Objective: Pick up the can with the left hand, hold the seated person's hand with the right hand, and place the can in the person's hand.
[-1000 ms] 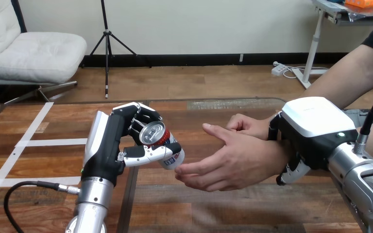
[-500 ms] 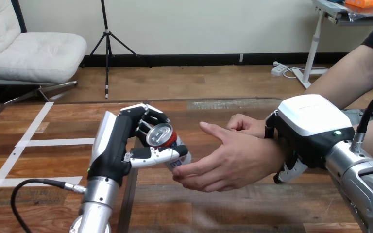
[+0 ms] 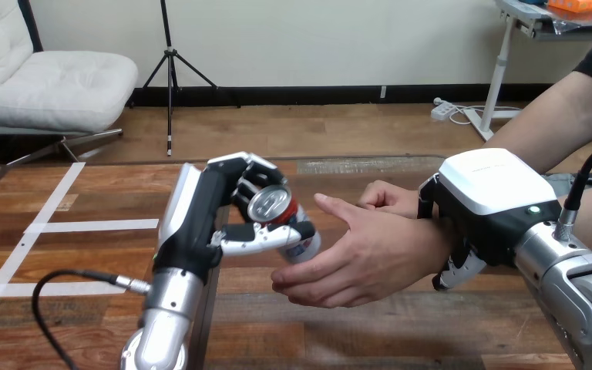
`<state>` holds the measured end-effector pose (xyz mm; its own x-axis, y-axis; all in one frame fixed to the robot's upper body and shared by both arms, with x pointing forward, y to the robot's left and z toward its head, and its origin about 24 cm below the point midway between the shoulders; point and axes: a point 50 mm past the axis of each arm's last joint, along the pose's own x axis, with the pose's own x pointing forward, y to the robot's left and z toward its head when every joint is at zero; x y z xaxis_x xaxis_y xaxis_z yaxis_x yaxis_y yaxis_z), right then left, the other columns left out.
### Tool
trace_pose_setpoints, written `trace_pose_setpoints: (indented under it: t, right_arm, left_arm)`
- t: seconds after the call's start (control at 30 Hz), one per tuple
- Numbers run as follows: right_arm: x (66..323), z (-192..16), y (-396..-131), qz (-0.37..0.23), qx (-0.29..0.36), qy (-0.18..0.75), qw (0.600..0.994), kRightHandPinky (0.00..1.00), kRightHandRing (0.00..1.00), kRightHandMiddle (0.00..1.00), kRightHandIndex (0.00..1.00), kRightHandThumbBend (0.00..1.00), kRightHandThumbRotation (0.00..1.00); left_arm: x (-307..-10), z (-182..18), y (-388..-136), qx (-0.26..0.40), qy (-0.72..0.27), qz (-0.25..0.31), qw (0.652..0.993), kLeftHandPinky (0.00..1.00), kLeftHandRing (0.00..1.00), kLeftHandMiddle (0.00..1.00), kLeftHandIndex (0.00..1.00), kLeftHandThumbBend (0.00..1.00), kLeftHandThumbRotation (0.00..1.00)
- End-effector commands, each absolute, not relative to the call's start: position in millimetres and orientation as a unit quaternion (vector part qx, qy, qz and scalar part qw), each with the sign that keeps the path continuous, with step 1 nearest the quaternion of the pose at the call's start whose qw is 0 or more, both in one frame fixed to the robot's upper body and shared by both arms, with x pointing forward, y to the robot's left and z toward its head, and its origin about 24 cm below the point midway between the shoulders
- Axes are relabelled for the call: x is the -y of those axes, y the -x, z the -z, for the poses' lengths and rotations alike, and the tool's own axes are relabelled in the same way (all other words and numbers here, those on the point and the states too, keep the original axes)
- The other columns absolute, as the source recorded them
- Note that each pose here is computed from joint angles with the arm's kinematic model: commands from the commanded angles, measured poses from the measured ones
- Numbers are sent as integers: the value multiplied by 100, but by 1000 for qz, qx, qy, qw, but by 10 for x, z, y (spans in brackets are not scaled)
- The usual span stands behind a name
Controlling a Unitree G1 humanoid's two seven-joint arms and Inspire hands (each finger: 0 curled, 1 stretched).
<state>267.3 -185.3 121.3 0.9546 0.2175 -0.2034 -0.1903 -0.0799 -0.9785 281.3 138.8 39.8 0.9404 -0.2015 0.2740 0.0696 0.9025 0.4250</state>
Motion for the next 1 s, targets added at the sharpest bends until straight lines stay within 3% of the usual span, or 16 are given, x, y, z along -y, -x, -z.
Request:
trace_pose_setpoints:
  t: [0.0, 0.97]
  right_arm:
    - [1722, -1426, -2755, -127, 66, 719, 680, 31, 38, 46, 51, 86, 0]
    - [1673, -1419, -2779, -131, 74, 713, 685, 28, 35, 44, 49, 85, 0]
  left_arm:
    - [-1214, -865, -2974, 259, -191, 81, 943, 29, 35, 43, 45, 68, 0]
    - [-1056, -974, -2992, 287, -186, 114, 933, 28, 35, 42, 44, 67, 0]
